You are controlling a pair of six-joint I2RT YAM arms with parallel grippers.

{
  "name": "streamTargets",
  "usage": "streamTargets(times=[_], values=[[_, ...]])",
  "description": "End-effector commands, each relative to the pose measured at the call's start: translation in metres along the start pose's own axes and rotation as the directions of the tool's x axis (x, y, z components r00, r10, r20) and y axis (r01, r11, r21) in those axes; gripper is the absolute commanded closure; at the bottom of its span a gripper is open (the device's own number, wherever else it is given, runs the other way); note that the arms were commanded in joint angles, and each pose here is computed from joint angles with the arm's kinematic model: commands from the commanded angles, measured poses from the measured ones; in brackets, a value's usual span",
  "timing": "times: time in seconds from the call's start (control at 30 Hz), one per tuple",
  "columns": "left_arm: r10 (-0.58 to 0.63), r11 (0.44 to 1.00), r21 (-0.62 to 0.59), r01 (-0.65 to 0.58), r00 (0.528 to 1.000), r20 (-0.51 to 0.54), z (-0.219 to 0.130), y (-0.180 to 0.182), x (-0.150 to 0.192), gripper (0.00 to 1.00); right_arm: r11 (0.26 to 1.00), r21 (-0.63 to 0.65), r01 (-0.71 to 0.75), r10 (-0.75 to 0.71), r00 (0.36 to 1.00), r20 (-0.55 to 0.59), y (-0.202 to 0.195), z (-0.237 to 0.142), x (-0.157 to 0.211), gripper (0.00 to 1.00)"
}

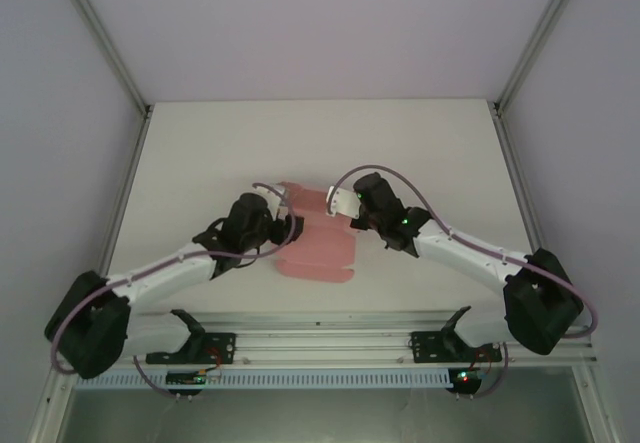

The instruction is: Assemble paper box

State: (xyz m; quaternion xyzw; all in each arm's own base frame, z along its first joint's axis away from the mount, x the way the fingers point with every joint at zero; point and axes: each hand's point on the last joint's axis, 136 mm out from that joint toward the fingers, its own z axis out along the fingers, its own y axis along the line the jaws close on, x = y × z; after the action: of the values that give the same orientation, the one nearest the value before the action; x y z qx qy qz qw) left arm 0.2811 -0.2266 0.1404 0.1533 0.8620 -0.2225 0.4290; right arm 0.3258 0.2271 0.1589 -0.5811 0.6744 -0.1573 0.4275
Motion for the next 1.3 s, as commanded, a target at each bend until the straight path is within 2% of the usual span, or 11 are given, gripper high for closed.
streamTargets(times=[0.0,0.03,0.2,0.33,0.43,0.57,0.67,0.83,0.93,1.07,1.27], values=[[-0.048,0.999,-0.013,0.049,0.998,0.027,-0.028,0.006,-0.006,0.06,0.993,0.08,0.088,-0.084,0.995,-0.059,-0.006,0.007,0.006,1.0],[-0.066,0.997,-0.027,0.067,0.997,0.043,-0.036,0.012,-0.008,0.0,0.991,0.087,0.1,-0.094,0.993,-0.069,-0.005,0.009,0.007,1.0],[-0.291,0.945,-0.134,0.3,0.953,0.078,-0.059,0.06,-0.011,0.0,0.977,0.144,0.158,-0.143,0.984,-0.105,-0.004,0.019,0.007,1.0],[-0.445,0.865,-0.21,0.456,0.89,0.1,-0.055,0.103,-0.008,0.0,0.974,0.139,0.177,-0.163,0.981,-0.103,0.007,0.025,0.007,1.0],[-0.511,0.823,-0.227,0.52,0.853,0.102,-0.043,0.124,-0.01,0.0,0.967,0.168,0.189,-0.175,0.98,-0.096,0.009,0.026,0.005,1.0],[-0.488,0.842,-0.214,0.495,0.868,0.091,-0.02,0.136,-0.019,0.0,0.957,0.203,0.206,-0.187,0.976,-0.107,0.011,0.026,0.007,1.0],[-0.449,0.878,-0.161,0.451,0.892,0.05,0.001,0.131,-0.022,0.0,0.954,0.213,0.211,-0.191,0.976,-0.108,0.015,0.026,0.009,1.0],[-0.44,0.898,-0.018,0.44,0.894,-0.088,0.031,0.108,-0.011,0.0,0.952,0.236,0.195,-0.173,0.979,-0.11,0.014,0.025,0.01,1.0],[-0.401,0.914,0.007,0.405,0.907,-0.129,0.038,0.097,-0.001,0.0,0.952,0.237,0.193,-0.17,0.979,-0.111,0.016,0.025,0.01,1.0],[-0.304,0.944,0.075,0.32,0.936,-0.177,0.039,0.07,0.009,0.05,0.952,0.241,0.187,-0.165,0.98,-0.107,0.016,0.025,0.01,1.0],[-0.211,0.957,0.161,0.241,0.96,-0.187,0.039,0.04,0.023,0.13,0.953,0.226,0.204,-0.181,0.977,-0.116,0.025,0.026,0.009,1.0]])
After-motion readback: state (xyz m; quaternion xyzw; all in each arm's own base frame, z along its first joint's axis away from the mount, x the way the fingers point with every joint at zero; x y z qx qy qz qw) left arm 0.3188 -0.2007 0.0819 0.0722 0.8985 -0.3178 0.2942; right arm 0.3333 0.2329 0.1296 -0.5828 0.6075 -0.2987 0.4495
